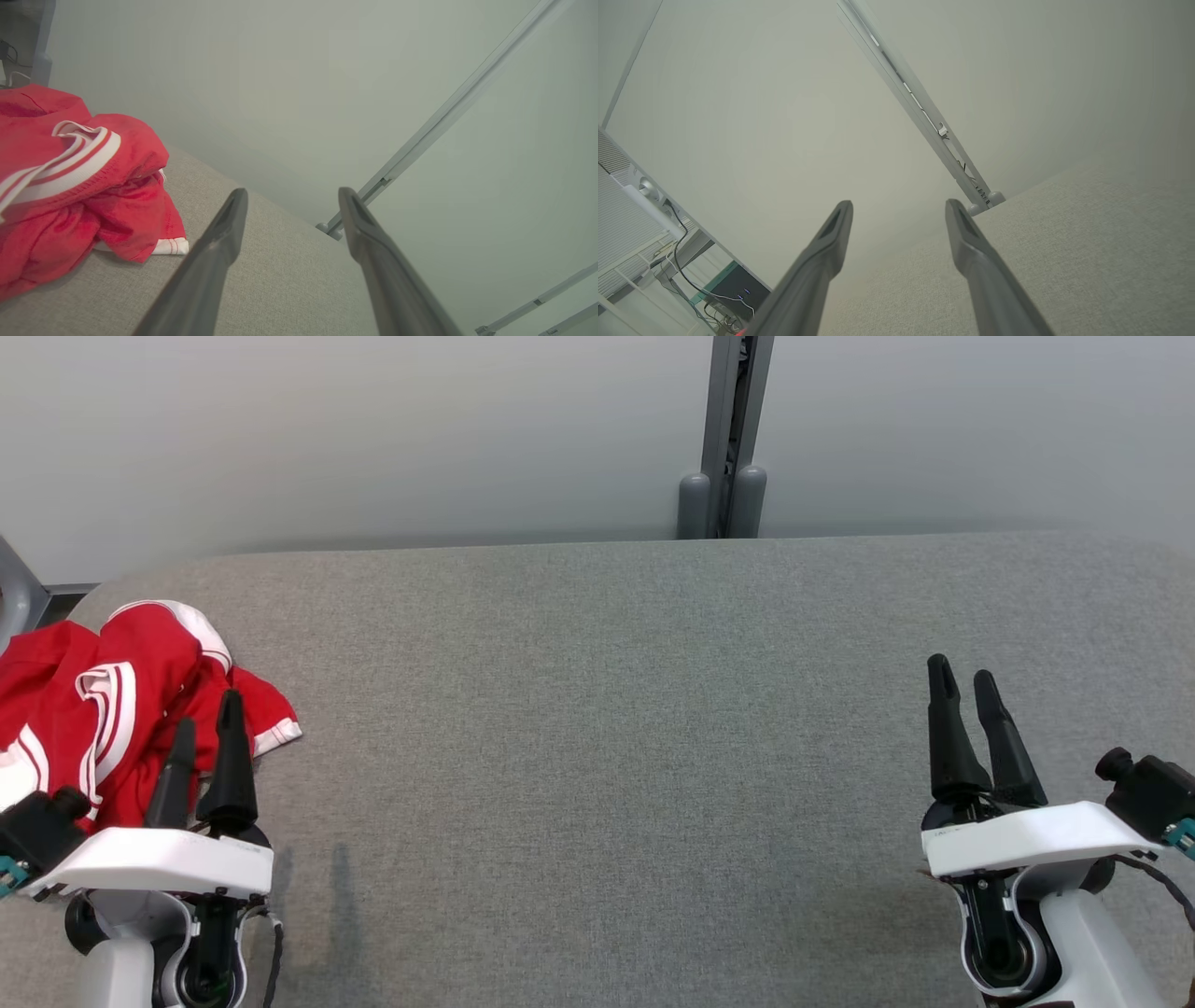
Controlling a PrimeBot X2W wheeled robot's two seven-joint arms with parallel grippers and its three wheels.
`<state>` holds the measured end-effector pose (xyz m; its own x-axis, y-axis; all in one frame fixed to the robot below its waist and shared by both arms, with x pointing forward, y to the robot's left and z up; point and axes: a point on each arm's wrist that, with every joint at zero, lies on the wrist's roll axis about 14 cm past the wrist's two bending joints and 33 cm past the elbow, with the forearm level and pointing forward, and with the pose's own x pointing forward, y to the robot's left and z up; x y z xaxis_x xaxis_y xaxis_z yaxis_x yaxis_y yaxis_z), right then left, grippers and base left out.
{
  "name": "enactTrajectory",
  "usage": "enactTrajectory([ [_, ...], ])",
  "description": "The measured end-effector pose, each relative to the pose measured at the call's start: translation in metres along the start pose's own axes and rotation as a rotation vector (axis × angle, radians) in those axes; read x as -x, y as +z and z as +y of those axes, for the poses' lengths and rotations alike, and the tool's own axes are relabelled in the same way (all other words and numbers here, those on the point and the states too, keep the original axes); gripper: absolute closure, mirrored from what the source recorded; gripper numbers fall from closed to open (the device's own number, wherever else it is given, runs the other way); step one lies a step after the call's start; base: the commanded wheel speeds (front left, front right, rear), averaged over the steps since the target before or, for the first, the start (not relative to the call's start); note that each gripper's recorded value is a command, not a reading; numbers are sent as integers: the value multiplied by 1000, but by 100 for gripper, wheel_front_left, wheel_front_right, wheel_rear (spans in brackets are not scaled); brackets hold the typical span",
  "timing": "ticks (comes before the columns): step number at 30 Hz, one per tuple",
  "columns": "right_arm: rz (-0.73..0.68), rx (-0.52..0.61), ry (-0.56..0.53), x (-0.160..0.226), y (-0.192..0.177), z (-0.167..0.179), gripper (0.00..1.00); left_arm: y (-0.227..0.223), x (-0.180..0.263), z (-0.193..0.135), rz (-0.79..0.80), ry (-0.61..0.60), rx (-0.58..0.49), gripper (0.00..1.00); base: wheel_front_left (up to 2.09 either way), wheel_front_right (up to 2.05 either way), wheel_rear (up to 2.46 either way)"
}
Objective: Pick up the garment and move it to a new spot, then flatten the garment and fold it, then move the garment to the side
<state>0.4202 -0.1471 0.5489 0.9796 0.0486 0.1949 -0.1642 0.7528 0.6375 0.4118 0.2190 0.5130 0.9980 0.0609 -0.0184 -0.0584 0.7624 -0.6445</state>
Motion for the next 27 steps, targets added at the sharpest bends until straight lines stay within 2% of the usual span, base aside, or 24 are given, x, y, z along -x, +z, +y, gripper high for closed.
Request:
enactTrajectory([
  [8,-6,132,-7,2,5,-8,0,-6,3,-10,-3,-26,-157,0,0,0,0],
  [27,3,359,-3,12,10,-16,0,-10,17,-34,-48,-111,-370,0,0,0,0],
])
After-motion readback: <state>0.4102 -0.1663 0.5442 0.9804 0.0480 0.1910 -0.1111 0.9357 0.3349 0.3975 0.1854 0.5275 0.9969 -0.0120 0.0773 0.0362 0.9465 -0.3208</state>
